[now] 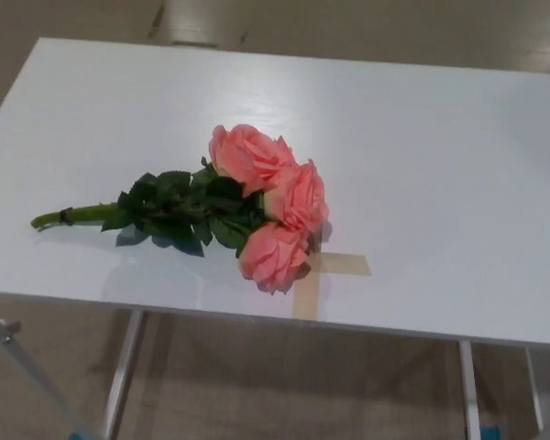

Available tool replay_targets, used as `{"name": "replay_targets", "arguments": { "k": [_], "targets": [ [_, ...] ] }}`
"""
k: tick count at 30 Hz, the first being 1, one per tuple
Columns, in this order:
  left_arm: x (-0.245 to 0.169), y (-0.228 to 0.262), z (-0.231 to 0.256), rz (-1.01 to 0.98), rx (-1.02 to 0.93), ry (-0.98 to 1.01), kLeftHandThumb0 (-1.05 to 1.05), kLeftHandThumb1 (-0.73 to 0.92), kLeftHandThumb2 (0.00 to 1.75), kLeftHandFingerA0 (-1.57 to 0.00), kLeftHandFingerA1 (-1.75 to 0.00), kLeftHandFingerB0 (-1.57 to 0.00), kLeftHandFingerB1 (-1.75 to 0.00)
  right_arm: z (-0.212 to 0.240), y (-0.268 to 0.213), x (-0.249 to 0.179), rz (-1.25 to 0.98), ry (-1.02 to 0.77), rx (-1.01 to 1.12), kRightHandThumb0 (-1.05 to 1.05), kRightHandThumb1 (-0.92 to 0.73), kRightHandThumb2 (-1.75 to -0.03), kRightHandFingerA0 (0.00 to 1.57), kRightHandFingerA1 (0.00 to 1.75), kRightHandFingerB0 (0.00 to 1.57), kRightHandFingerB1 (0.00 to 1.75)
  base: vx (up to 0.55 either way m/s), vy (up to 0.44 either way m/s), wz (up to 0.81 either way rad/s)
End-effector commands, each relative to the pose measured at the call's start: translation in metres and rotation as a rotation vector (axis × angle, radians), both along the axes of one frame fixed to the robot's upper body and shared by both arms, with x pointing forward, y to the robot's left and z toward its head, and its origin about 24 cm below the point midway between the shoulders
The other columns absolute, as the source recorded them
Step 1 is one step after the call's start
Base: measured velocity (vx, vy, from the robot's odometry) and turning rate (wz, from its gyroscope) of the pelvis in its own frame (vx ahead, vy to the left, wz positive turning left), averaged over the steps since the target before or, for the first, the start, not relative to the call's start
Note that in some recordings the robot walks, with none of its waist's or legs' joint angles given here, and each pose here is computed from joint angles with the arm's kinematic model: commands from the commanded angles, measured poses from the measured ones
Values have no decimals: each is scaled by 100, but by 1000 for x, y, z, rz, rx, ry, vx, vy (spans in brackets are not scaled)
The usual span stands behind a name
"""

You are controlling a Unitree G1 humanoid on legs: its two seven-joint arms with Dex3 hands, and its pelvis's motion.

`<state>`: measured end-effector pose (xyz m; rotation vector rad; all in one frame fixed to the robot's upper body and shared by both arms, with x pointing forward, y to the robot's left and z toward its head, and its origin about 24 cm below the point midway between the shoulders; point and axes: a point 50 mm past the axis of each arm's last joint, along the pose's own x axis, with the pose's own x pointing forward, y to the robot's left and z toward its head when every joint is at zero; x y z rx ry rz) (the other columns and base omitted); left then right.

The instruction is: Use the left hand to pick up the rose and passes it to a human.

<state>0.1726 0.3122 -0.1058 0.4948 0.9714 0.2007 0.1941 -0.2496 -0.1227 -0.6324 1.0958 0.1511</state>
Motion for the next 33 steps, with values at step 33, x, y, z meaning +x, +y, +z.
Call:
{"name": "replay_targets", "arguments": {
  "k": [33],
  "targets": [
    [-11,-39,204,-975,-272,-711,-52,38,68,-62,-53,-42,-44,-2,-3,-6,-65,9,12,-33,-65,-59,55,39,46,36,0,0,0]
  ]
}}
